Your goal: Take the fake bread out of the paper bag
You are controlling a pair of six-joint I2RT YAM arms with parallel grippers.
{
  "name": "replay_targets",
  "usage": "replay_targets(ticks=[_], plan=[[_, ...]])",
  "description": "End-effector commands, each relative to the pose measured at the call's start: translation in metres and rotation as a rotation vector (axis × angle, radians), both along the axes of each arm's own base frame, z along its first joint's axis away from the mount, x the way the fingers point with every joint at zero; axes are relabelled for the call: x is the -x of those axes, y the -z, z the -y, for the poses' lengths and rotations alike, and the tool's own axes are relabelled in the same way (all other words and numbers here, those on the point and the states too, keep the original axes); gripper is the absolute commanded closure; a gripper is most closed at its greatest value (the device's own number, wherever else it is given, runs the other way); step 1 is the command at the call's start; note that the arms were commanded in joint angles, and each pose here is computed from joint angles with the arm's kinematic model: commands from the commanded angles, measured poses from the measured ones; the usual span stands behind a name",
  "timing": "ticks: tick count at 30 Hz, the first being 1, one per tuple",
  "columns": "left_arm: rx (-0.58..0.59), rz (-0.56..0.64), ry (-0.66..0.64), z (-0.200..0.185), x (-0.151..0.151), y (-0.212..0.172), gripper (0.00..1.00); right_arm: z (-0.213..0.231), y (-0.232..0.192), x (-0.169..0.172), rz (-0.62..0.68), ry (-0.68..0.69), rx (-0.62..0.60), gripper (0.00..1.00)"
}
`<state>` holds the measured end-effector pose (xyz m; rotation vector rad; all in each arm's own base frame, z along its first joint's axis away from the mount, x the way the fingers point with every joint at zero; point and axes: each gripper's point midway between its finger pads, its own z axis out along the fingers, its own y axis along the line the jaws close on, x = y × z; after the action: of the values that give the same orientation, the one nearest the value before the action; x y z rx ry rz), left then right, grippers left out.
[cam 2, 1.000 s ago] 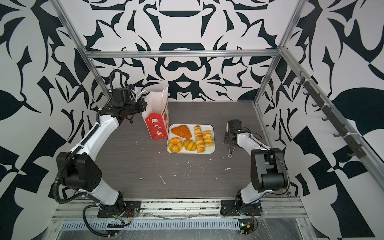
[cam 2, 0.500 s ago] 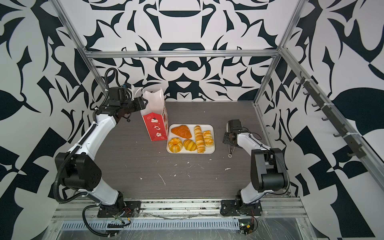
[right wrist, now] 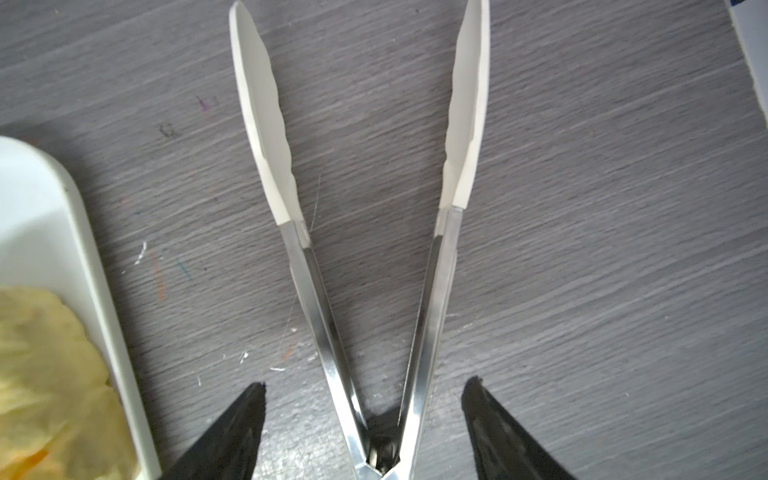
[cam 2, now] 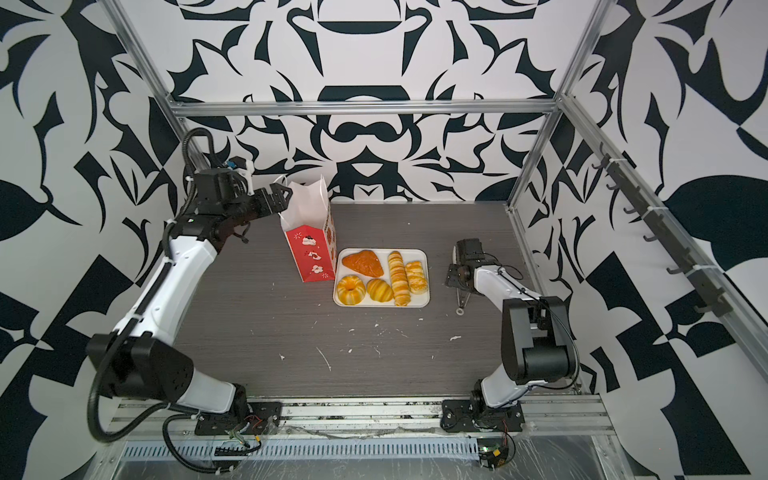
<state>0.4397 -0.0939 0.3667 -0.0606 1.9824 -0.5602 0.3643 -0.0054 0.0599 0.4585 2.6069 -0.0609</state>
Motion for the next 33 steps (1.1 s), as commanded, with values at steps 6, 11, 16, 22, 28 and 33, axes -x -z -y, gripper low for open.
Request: replay_targets(ticks=[6, 11, 16, 22, 28, 33], plan=[[-0.129, 0.293, -0.217, -0.061, 0.086, -0.085, 0.01, 0.003, -0.026, -0.007, 0.121, -0.016, 0.022, 0.23], [-0.345, 0.258, -0.581, -0.135, 0.099, -0.018, 0.01, 0.011, -0.051, -0.011, 0.229, -0.043, 0.1, 0.24], [-0.391, 0.158, -0.677, -0.152, 0.079, 0.074, 0.01, 0.028, -0.083, -0.012, 0.336, -0.014, 0.206, 0.24], [-0.446, 0.117, -0.609, -0.145, 0.042, 0.151, 0.01, 0.019, -0.097, -0.011, 0.477, -0.044, 0.168, 0.17], [-0.474, -0.022, -0.512, -0.135, 0.026, 0.226, 0.0, 0.018, -0.097, -0.006, 0.49, -0.063, 0.182, 0.17], [-0.47, -0.033, -0.49, -0.137, 0.038, 0.255, 0.01, 0.018, -0.088, -0.004, 0.512, -0.057, 0.179, 0.17]])
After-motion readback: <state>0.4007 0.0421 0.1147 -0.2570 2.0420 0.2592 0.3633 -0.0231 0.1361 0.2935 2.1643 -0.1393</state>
